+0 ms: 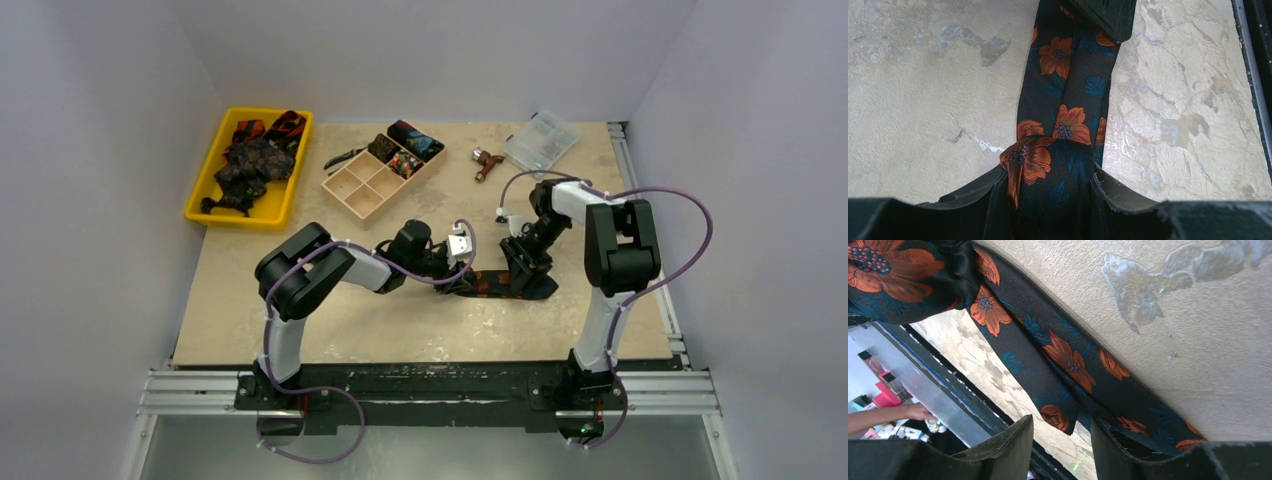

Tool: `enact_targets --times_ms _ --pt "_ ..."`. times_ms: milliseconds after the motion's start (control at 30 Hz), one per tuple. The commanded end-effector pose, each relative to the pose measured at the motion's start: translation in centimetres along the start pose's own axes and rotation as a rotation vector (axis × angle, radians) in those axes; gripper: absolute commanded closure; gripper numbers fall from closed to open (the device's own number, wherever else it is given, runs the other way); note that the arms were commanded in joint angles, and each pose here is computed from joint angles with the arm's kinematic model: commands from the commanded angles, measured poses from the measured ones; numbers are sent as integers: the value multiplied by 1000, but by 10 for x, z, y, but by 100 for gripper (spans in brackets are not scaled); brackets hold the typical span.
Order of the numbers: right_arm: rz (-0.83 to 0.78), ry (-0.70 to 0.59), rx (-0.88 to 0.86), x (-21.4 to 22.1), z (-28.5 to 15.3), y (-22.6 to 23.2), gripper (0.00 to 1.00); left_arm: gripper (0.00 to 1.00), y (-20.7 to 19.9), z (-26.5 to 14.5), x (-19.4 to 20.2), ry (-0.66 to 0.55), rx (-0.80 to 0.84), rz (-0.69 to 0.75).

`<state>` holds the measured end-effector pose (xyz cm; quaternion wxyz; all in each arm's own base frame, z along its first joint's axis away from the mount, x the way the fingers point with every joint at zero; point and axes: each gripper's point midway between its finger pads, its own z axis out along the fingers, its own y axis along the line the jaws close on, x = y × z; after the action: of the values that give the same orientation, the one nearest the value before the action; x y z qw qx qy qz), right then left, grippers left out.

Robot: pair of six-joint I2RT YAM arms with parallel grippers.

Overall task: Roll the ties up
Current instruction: Roll the tie at the center of the board.

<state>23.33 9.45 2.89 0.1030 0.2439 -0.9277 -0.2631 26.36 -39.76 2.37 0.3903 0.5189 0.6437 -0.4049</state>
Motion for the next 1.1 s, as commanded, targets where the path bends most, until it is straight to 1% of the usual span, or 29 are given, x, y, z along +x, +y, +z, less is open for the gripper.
enact_targets --times_ms 0,100,200,233,300,467,600,700,767,833,1067 --pt "-5 8 -24 -1 1 2 55 97 -5 -5 25 85 -4 -24" --pt "3 10 -71 -7 5 6 61 97 -4 -5 25 86 -7 -20" --pt "-10 2 -118 -11 2 14 74 98 -4 -7 25 90 -10 -16" --pt "-14 0 -126 -12 0 16 80 98 -4 -7 25 92 -10 -16" --pt "-22 -13 -122 -15 -4 17 100 98 -4 -7 26 94 -9 -13" --pt "-35 -68 -84 -31 -18 15 100 98 -1 -8 27 99 -13 -11" --pt "-31 -59 -56 -31 -15 7 100 99 4 -10 26 101 -21 -14" --pt "2 -21 16 -21 2 -13 100 99 9 -13 22 89 -37 -21" --pt "21 -2 103 -18 13 -37 100 100 13 -15 11 60 -48 -11" --pt "36 2 147 -19 20 -50 100 100 15 -17 -4 29 -50 7" --pt "66 26 249 -21 26 -76 100 100 6 -23 -72 -126 13 75"
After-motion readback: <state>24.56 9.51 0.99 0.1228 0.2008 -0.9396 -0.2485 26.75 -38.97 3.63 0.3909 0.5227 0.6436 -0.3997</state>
